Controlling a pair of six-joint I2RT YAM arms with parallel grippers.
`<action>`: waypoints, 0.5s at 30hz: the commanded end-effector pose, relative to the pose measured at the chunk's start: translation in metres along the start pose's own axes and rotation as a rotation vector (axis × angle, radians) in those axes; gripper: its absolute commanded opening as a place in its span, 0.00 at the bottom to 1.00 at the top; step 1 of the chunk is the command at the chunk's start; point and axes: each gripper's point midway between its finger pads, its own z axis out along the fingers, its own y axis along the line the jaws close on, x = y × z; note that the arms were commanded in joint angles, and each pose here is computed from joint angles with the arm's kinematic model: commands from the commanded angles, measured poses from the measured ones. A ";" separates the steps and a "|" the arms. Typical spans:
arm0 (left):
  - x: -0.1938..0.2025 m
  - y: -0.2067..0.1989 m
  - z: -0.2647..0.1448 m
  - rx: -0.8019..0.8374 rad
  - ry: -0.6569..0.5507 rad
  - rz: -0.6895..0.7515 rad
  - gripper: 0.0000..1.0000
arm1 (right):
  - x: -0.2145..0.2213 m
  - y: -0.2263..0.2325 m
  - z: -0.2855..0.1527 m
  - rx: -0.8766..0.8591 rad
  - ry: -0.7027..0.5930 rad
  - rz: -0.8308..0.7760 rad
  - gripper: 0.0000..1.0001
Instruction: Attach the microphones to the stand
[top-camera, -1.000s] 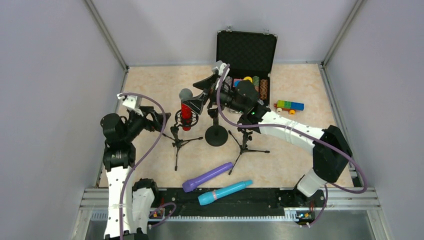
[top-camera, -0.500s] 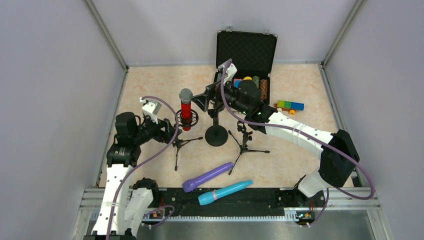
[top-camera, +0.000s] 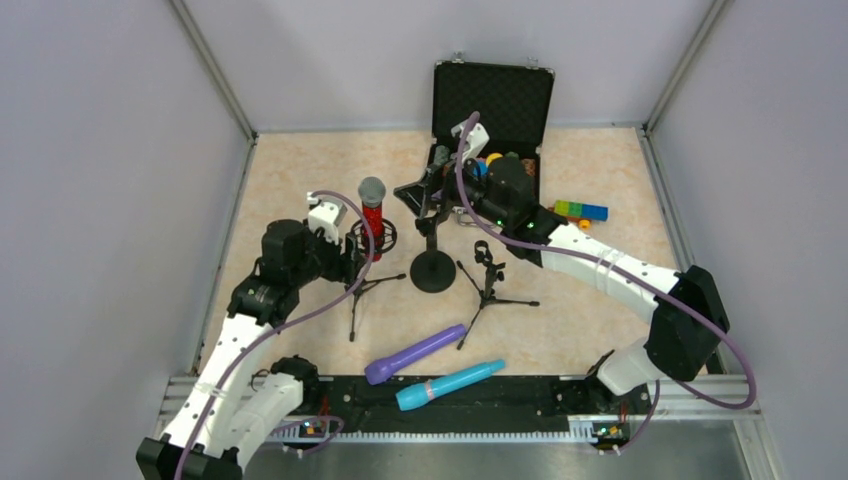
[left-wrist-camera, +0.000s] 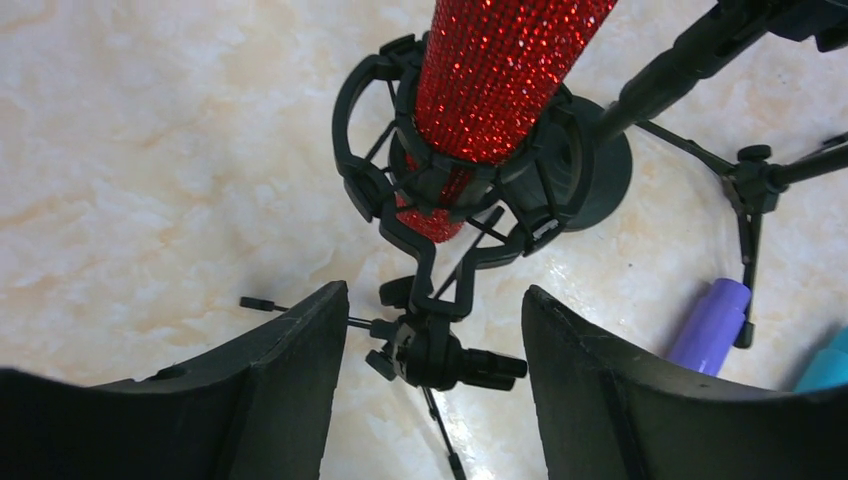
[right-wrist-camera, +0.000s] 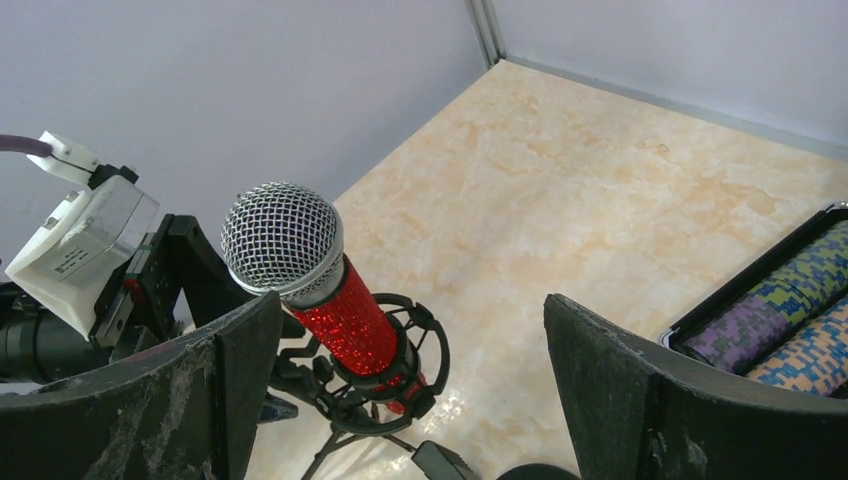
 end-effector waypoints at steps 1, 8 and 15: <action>-0.018 0.009 0.006 -0.048 -0.071 0.037 0.67 | -0.021 0.002 -0.008 -0.001 -0.056 0.000 0.99; -0.013 0.004 0.015 -0.010 -0.039 0.076 0.51 | -0.025 -0.002 -0.009 0.007 -0.063 -0.003 0.99; -0.016 -0.001 0.014 0.022 -0.039 0.119 0.16 | -0.028 -0.005 -0.012 0.016 -0.069 -0.008 0.99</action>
